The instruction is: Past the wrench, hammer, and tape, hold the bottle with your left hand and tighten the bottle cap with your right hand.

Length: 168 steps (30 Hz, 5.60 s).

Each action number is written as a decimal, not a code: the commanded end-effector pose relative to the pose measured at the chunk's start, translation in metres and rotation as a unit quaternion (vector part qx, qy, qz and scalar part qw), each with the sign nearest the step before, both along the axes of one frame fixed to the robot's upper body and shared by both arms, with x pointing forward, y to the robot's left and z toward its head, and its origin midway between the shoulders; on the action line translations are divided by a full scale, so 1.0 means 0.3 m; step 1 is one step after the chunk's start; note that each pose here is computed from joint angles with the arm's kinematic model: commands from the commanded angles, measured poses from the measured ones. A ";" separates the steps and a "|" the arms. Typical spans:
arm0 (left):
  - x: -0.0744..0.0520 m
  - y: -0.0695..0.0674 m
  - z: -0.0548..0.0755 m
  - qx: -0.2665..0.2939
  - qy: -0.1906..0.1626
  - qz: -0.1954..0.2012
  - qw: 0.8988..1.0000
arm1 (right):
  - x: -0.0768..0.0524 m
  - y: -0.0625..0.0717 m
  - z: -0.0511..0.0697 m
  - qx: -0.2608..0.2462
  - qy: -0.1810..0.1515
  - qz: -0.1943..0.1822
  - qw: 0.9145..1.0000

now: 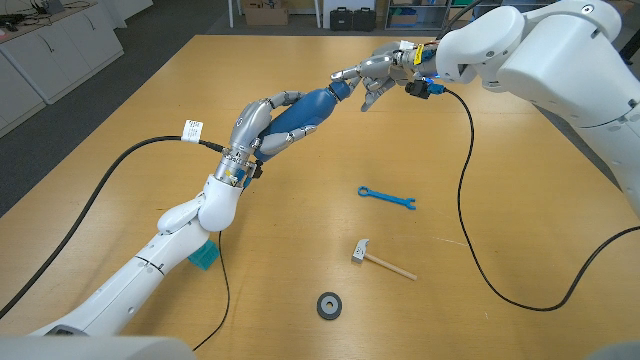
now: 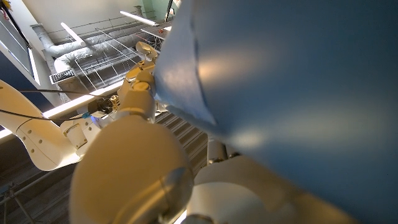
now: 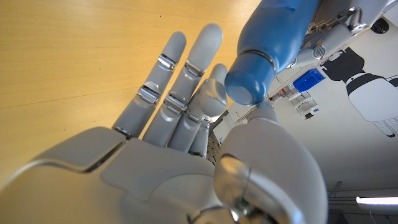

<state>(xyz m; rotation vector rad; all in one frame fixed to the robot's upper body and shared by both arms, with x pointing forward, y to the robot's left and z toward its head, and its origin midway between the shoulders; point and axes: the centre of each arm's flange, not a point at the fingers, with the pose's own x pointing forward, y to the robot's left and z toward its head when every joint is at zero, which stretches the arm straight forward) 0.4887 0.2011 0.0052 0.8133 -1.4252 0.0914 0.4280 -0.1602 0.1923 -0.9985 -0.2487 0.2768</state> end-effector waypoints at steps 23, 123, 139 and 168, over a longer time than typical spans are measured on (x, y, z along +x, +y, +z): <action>0.074 0.013 -0.006 -0.052 0.092 -0.120 0.987 | -0.043 -0.108 -0.079 0.067 -0.184 -0.032 0.980; 0.134 0.011 0.038 -0.055 0.160 -0.268 0.948 | -0.054 -0.030 0.003 -0.067 -0.197 0.136 0.969; 0.125 0.005 0.039 -0.049 0.165 -0.265 0.949 | -0.046 -0.012 -0.011 -0.060 -0.196 0.119 0.972; 0.036 -0.018 0.048 -0.027 0.073 -0.128 0.989 | -0.030 0.015 0.019 -0.058 -0.098 0.103 0.988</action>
